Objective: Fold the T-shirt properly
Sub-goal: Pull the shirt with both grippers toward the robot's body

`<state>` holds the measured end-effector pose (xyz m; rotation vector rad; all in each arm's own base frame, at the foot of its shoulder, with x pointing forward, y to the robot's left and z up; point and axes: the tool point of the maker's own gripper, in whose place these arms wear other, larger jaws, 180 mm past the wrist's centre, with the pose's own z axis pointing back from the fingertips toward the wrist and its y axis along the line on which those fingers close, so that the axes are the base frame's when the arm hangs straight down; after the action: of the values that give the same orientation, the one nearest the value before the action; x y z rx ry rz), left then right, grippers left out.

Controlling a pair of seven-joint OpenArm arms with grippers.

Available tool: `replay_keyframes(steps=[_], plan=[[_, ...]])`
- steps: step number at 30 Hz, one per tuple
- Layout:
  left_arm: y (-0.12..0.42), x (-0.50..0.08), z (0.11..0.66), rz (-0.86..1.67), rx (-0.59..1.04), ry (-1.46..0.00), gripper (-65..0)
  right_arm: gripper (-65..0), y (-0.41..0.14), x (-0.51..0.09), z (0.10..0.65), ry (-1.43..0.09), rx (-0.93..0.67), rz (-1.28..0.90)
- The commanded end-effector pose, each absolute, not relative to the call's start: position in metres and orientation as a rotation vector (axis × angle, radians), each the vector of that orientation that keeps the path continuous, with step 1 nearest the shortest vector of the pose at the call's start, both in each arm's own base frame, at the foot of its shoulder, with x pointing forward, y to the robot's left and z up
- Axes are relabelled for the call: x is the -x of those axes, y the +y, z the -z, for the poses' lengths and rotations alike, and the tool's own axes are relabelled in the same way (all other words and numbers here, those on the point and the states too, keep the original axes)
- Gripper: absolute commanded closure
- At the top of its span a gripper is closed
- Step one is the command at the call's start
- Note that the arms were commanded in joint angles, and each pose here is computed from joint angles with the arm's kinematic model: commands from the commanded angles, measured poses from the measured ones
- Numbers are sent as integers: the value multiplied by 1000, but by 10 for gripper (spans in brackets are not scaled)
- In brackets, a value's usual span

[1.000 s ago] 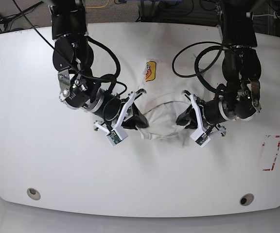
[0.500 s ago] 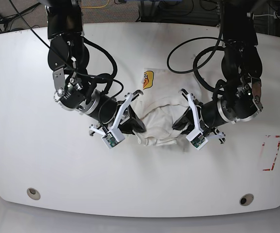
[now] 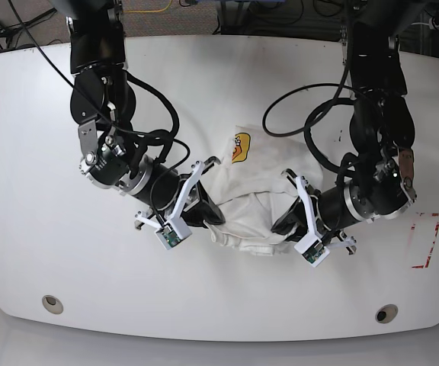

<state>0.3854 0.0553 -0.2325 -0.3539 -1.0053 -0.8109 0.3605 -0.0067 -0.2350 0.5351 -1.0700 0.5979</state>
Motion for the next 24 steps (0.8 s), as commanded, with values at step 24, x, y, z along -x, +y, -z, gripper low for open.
replay_keyframes(steps=[24], plan=[[57,-468,254,548,587,-1126,-108,-2,-40,-445,277,-1048,-500,-423]])
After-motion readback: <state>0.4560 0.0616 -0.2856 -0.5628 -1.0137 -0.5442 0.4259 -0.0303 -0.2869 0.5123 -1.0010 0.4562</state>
